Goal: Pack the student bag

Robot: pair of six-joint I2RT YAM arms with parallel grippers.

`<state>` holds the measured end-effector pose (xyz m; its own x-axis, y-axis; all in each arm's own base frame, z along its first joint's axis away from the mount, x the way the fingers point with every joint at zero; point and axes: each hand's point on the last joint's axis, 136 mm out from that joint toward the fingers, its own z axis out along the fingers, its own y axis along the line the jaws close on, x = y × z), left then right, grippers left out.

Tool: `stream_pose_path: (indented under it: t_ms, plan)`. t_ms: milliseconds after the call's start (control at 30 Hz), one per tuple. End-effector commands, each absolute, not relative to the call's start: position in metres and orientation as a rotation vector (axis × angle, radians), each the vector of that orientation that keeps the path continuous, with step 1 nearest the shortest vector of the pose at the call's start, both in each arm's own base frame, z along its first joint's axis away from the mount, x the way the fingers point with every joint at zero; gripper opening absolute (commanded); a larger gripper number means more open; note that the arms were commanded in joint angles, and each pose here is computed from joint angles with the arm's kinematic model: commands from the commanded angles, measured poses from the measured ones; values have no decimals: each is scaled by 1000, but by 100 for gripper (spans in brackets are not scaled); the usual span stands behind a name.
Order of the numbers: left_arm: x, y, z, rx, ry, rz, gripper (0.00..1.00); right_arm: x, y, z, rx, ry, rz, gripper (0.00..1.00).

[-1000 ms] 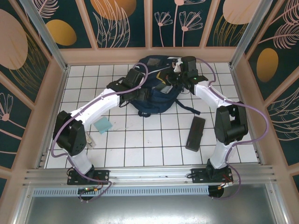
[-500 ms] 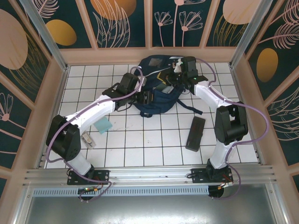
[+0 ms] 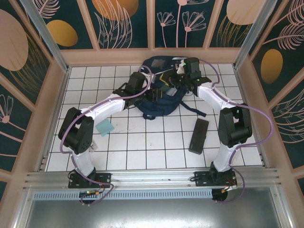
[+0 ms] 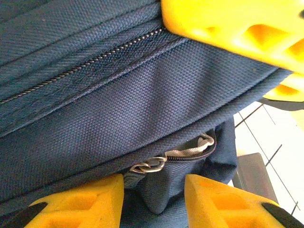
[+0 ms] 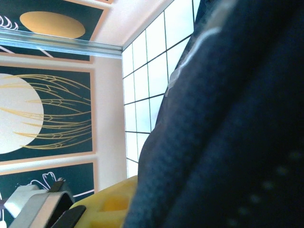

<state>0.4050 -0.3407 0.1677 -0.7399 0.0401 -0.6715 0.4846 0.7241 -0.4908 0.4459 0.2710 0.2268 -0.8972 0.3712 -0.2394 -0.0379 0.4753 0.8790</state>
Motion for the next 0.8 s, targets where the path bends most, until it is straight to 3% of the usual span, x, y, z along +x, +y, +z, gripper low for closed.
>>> stream_pose_path:
  t_ms: [0, 167, 300, 433, 633, 733, 767]
  plan:
    - [418, -348, 171, 418, 2222, -919, 38, 446, 273, 321, 51, 2019, 1446, 0]
    - [429, -341, 178, 408, 2194, -897, 32, 442, 274, 323, 30, 2016, 1469, 0]
    - [434, -338, 178, 441, 2194, -866, 10, 442, 272, 324, 29, 2012, 1476, 0]
    - [430, -324, 169, 473, 2264, -780, 1, 445, 265, 324, 39, 2012, 1455, 0]
    - [424, -281, 152, 474, 2362, -550, 0, 449, 256, 318, 50, 2029, 1409, 0]
    - [419, -283, 159, 468, 2328, -640, 0, 450, 257, 316, 53, 2029, 1423, 0]
    - [416, -290, 163, 480, 2305, -700, 7, 450, 258, 317, 51, 2026, 1432, 0]
